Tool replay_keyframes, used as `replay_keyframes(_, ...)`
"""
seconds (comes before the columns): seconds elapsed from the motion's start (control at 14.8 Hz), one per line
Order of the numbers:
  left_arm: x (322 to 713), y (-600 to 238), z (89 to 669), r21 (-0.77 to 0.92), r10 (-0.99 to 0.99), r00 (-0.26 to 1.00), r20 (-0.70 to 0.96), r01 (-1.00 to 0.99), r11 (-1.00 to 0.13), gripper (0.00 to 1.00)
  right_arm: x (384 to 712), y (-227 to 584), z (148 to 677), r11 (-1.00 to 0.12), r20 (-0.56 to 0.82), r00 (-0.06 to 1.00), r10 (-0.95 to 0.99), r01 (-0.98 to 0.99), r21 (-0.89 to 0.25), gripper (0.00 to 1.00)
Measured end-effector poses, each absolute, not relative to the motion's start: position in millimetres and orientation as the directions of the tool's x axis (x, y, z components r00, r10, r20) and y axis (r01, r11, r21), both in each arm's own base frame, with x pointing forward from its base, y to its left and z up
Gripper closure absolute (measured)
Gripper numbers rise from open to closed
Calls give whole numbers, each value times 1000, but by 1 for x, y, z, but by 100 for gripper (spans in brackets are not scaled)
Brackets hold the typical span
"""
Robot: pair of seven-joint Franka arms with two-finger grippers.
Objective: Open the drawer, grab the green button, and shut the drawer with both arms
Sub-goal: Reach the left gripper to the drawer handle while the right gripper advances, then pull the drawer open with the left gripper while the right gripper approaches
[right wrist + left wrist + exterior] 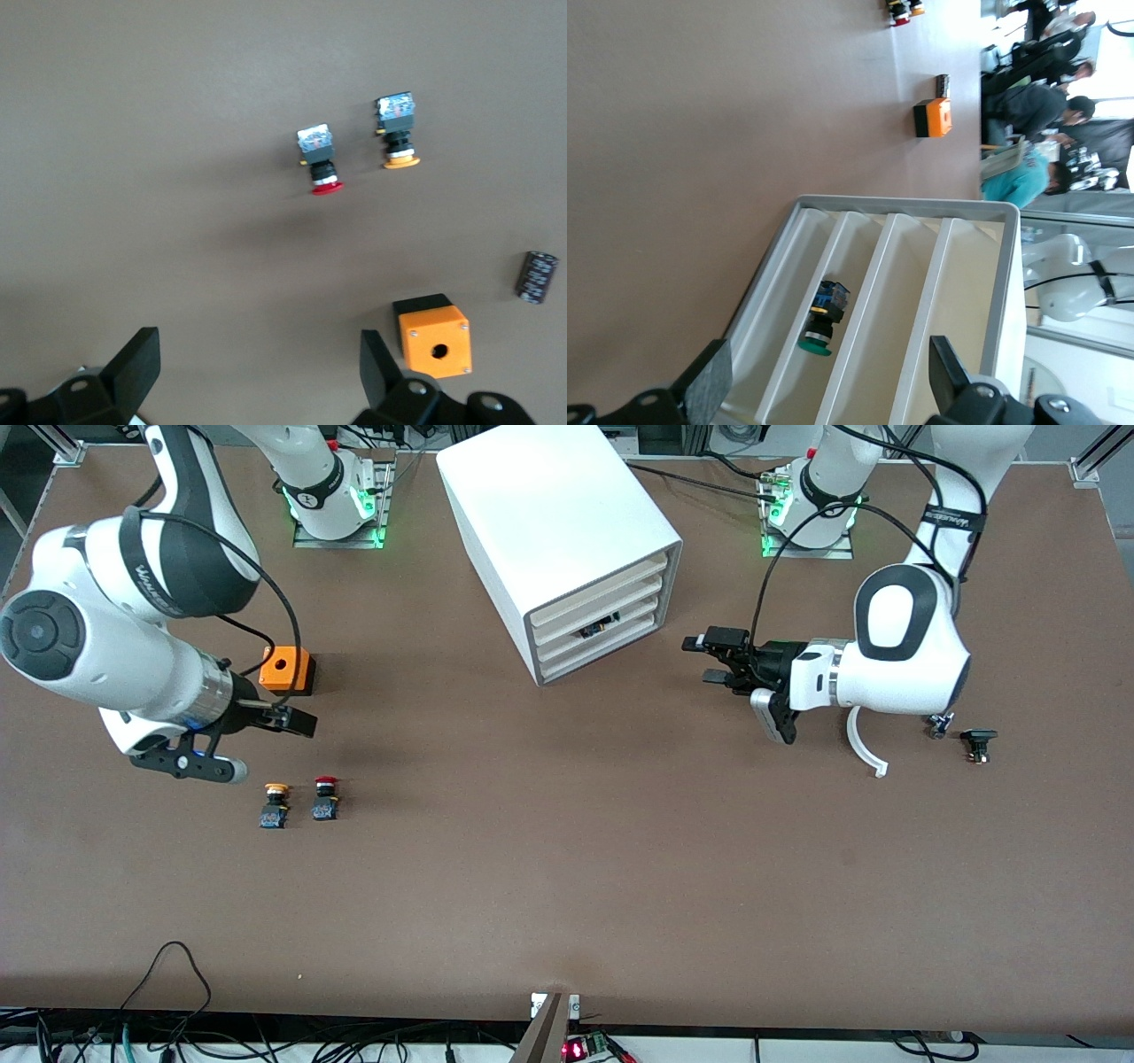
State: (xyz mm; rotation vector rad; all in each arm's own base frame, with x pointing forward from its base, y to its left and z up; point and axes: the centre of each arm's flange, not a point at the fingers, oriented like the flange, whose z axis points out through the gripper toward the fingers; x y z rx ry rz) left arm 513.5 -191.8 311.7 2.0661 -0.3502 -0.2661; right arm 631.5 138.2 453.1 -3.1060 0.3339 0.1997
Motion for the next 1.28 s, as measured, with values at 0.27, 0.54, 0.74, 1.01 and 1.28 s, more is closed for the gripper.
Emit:
replay_keyframes(0.27, 484, -193, 275, 902, -341, 938, -70, -87, -424, 14, 644, 182, 442, -956, -121, 949, -292, -294, 8, 0)
replay_keyframes(0.54, 454, -193, 224, 935, -343, 938, -55, -72, -347, 42, 655, 213, 436, -924, -109, 918, -381, -382, 8, 0)
replay_keyframes(0.74, 443, -199, 194, 948, -340, 938, -73, -41, -315, 43, 662, 229, 432, -899, -95, 895, -435, -438, -19, 0)
replay_keyframes(1.01, 420, -209, 165, 965, -325, 943, -72, -16, -262, 43, 668, 254, 430, -870, -92, 876, -474, -482, -106, 0)
replay_keyframes(1.28, 403, -215, 146, 966, -323, 944, -68, -18, -258, 42, 669, 275, 432, -842, -69, 855, -514, -518, -146, 0)
